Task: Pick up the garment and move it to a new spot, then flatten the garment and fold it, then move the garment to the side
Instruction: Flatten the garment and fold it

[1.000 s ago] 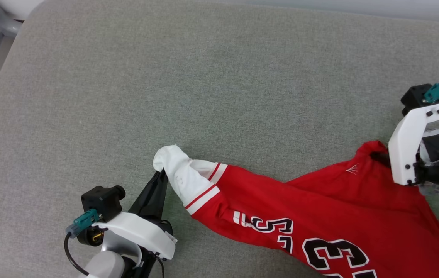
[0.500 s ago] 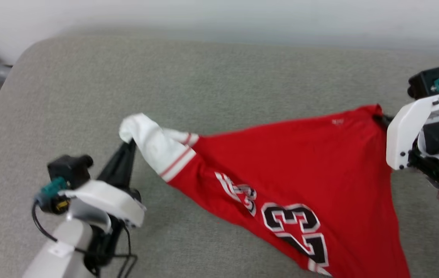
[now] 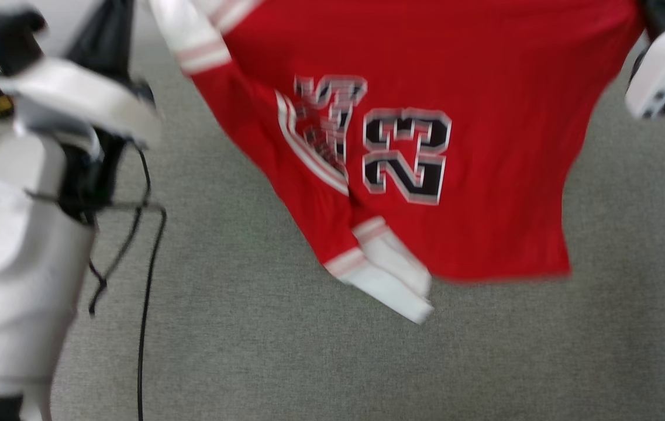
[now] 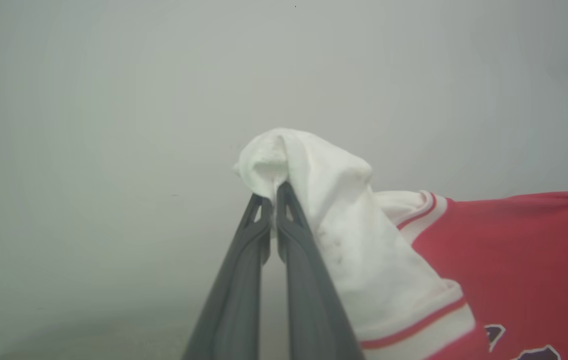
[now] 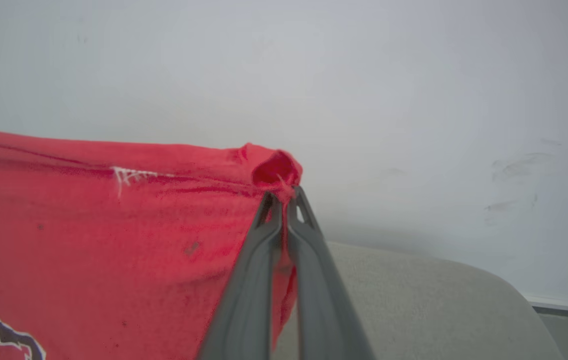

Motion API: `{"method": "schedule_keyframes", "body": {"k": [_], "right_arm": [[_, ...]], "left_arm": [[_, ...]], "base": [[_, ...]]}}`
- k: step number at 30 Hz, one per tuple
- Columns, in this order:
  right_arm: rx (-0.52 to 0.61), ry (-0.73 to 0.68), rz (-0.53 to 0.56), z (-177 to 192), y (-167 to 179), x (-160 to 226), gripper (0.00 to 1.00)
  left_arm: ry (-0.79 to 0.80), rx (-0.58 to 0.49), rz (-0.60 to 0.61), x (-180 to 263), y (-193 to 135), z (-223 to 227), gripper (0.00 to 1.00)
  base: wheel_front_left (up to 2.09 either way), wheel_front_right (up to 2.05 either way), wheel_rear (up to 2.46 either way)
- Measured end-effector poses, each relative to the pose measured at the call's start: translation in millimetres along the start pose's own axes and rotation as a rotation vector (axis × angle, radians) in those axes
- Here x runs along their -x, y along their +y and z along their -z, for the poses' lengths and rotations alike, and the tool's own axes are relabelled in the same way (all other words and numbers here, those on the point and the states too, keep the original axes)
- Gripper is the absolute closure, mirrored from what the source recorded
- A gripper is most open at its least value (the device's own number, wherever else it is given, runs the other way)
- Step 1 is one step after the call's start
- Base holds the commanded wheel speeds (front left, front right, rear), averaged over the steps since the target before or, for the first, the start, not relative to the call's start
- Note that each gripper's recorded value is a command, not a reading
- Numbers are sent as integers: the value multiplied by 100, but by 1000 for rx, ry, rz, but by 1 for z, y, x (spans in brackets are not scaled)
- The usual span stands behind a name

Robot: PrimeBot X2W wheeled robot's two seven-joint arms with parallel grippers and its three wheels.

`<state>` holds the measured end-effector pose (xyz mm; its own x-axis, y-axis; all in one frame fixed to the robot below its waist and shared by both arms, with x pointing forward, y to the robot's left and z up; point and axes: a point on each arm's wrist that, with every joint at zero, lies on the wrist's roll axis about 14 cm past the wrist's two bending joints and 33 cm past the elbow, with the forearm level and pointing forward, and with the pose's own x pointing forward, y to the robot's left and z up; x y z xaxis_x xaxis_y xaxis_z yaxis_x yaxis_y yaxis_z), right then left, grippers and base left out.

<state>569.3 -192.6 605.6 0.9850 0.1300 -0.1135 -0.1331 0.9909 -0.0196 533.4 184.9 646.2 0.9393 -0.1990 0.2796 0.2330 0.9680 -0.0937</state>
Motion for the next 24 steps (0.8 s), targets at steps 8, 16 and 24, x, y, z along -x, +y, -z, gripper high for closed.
{"method": "schedule_keyframes", "body": {"k": [8,16,24], "right_arm": [[43,-207,51,-75,-16,-39,100],[60,-310,58,-107,-16,-75,100],[38,-241,39,-55,-10,-120,100]], "left_arm": [[-141,-46,-33,-76,20,-50,100],[-214,-62,-53,-127,40,-66,100],[-95,-49,-78,-155,61,-1,100]], "base": [[0,0,0],[0,0,0],[0,0,0]]}}
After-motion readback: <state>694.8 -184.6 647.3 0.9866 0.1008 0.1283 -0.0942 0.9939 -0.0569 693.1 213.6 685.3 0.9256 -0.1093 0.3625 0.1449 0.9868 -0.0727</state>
